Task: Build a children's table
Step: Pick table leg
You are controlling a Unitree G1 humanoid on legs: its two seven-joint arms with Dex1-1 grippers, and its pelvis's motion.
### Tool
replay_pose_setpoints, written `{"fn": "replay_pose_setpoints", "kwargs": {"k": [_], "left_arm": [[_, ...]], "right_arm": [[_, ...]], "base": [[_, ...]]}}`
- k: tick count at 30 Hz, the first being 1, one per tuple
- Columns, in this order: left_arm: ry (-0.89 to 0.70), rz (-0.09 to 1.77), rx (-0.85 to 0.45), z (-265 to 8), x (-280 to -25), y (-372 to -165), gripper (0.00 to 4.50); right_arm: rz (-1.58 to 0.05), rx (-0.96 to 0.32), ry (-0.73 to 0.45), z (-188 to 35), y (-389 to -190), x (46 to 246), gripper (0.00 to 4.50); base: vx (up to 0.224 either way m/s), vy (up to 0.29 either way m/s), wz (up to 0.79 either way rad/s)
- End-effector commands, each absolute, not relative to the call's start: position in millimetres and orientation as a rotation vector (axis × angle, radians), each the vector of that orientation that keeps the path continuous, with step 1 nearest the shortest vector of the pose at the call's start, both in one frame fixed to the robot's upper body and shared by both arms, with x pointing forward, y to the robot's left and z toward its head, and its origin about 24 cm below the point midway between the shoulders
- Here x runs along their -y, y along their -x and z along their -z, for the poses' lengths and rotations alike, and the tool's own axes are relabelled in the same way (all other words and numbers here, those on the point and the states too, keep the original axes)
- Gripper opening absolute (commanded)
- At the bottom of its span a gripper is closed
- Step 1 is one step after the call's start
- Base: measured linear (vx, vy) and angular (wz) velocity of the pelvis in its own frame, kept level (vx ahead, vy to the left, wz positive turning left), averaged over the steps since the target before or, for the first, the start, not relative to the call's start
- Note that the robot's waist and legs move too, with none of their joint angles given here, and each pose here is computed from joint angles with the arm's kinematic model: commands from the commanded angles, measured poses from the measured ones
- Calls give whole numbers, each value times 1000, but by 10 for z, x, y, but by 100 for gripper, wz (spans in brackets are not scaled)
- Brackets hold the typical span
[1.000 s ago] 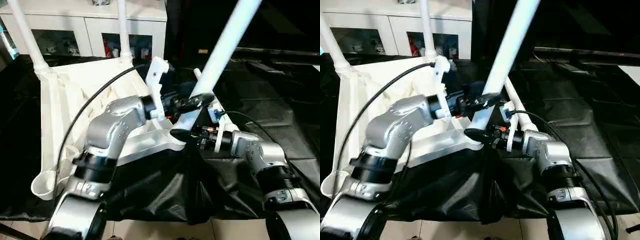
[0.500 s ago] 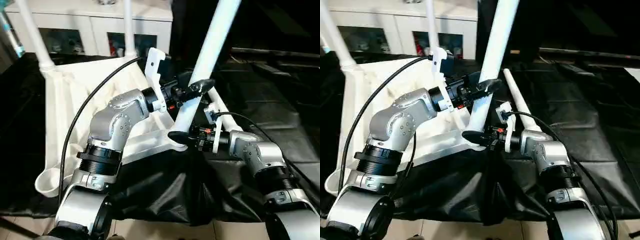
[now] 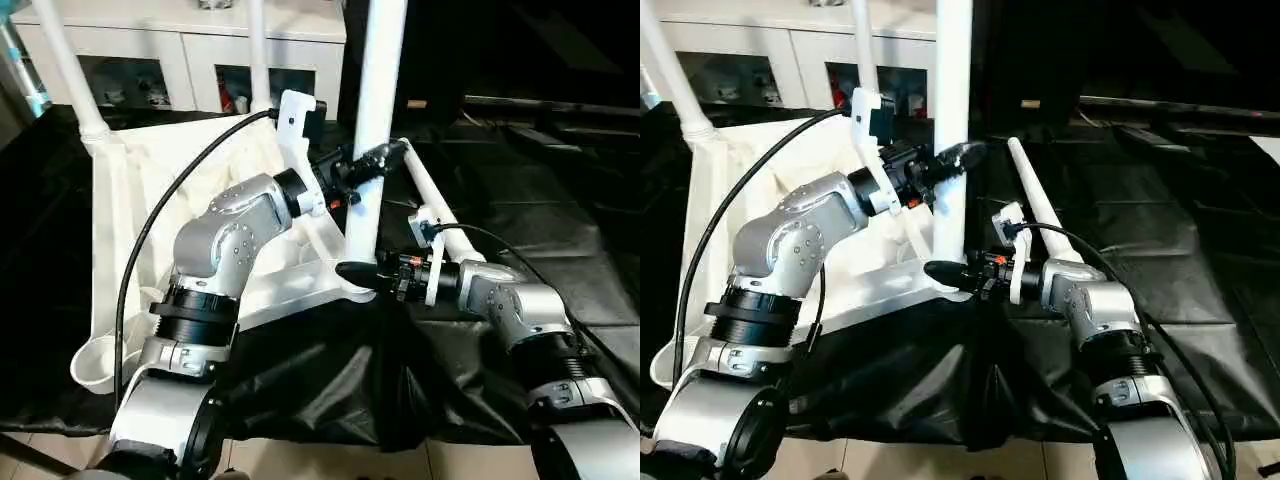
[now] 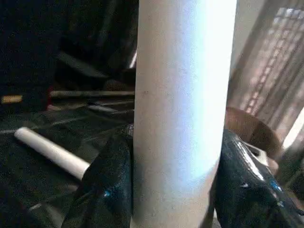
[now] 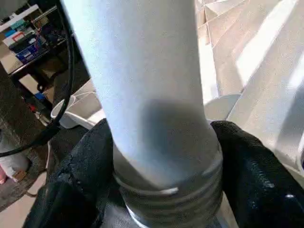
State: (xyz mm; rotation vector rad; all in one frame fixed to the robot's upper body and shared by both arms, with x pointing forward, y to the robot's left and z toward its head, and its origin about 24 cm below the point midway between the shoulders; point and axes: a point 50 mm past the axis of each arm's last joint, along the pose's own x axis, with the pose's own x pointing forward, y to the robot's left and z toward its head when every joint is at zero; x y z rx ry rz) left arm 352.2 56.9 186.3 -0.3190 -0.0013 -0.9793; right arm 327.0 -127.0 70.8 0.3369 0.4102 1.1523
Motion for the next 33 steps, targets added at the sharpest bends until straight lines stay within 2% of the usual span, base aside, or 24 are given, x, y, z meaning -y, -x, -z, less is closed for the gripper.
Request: {"fn": "replay_pose_setpoints", "kwargs": {"k": [1, 4, 7, 10, 13, 16, 18, 26, 27, 30, 33], "left_arm": [[310, 922, -21, -1915, -555, -3576, 186], [303, 839, -47, -1931, -590, -3645, 185], [303, 810, -56, -1944, -599, -3666, 184], [321, 774, -72, -1984, -614, -3692, 184], [326, 741, -82, -1992, -633, -3713, 184], [329, 734, -85, -1996, -639, -3722, 184], [330, 731, -87, -1991, -631, -3716, 184], [323, 733, -90, -1998, -617, -3712, 184], [323, 732, -90, -1998, -620, -3713, 184], [334, 730, -89, -2001, -627, -3714, 184], [328, 725, -87, -2002, -635, -3717, 184]], "right_arm": [[-1116, -370, -307, -799, -3334, 1286, 357], [-1071, -349, -304, -849, -3387, 1304, 400], [-1031, -336, -297, -878, -3424, 1320, 406], [-1010, -318, -365, -1007, -3476, 1339, 408], [-998, -330, -352, -1077, -3494, 1331, 408], [-1005, -348, -297, -1097, -3485, 1281, 408], [-996, -377, -249, -1082, -3485, 1178, 408], [-964, -410, -228, -1016, -3507, 1023, 408], [-951, -414, -231, -1007, -3515, 1010, 379], [-953, -418, -235, -1007, -3510, 995, 369], [-972, -417, -238, -1011, -3491, 993, 335]], "base": [[0, 0, 0], [0, 0, 0], [0, 0, 0], [0, 0, 0], [0, 0, 0], [0, 0, 0], [0, 0, 0], [0, 0, 0], [0, 0, 0], [0, 0, 0], [0, 0, 0]]}}
